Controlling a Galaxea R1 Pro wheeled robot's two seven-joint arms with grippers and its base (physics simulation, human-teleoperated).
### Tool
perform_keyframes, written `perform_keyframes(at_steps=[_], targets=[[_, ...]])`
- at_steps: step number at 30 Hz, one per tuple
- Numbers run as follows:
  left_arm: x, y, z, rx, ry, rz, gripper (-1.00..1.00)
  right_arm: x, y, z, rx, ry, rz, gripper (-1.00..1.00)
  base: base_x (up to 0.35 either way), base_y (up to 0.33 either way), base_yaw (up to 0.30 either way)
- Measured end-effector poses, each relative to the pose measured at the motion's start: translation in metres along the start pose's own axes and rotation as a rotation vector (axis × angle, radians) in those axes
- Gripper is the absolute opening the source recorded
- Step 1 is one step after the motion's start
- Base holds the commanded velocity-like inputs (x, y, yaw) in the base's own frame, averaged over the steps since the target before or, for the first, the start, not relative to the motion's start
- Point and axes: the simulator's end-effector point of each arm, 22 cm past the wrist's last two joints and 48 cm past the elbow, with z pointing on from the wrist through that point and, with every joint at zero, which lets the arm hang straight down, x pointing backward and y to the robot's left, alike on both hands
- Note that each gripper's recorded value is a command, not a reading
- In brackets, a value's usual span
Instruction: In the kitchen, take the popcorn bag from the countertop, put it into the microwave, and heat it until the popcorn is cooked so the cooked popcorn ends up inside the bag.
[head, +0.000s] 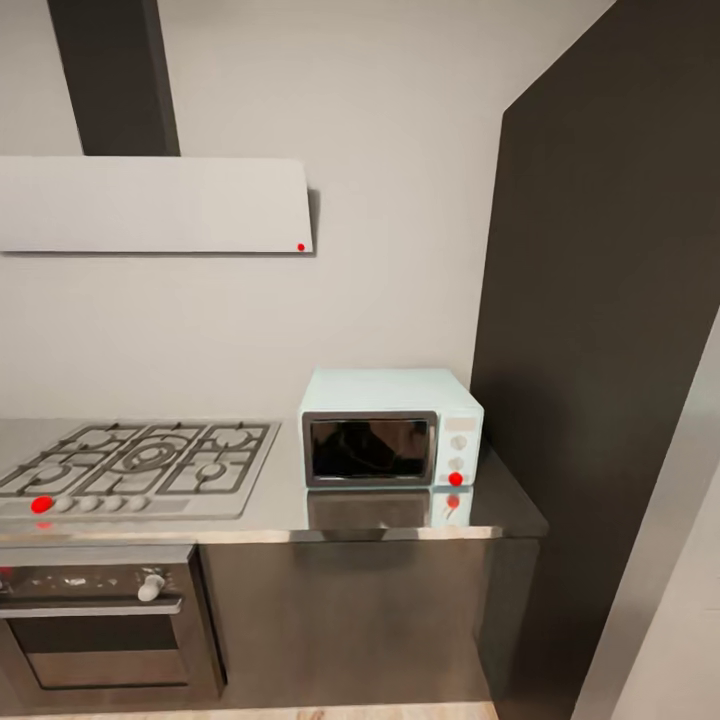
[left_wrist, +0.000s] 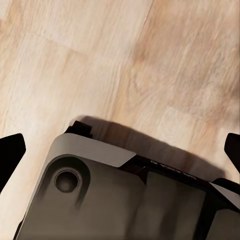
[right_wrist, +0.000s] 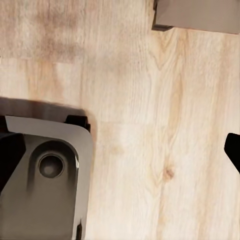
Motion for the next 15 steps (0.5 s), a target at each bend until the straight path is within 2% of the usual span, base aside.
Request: perform_keyframes(at_steps=[4,7,8,9,10,11,12,15], targets=[[0.0,0.0,0.0,0.0,0.001,0.0,1.0,-0.001,0.003,0.0,-0.01,-0.002,-0.007,1.0,0.023,0.0,0.0],[0.0,0.0,0.0,0.0,0.0,0.0,1.0,-0.02,-0.001,0.001,-0.004,-0.04,-0.013,1.0,0.002,0.0,0.0],[0.0,0.0,0.0,0.0,0.0,0.0,1.0,-0.065,0.001,0.001,0.008,-0.128,-0.023,1.0,0.0,0.0,0.0],[0.0,0.0,0.0,0.0,0.0,0.001,1.0,-0.097,-0.001,-0.002,0.025,-0.181,-0.028,1.0,0.0,0.0,0.0],[0.0,0.0,0.0,0.0,0.0,0.0,1.0,-0.113,0.011,-0.004,0.0,-0.131,-0.009,1.0,0.0,0.0,0.0],[0.0,0.0,0.0,0.0,0.0,0.0,1.0,-0.178,-0.006,-0.021,0.038,-0.254,-0.019,1.0,0.0,0.0,0.0],[0.0,0.0,0.0,0.0,0.0,-0.001,1.0,-0.206,-0.008,-0.032,0.045,-0.306,-0.023,1.0,0.0,0.0,0.0],[0.0,0.0,0.0,0.0,0.0,-0.001,1.0,-0.248,-0.012,-0.054,0.06,-0.375,-0.032,1.0,0.0,0.0,0.0]])
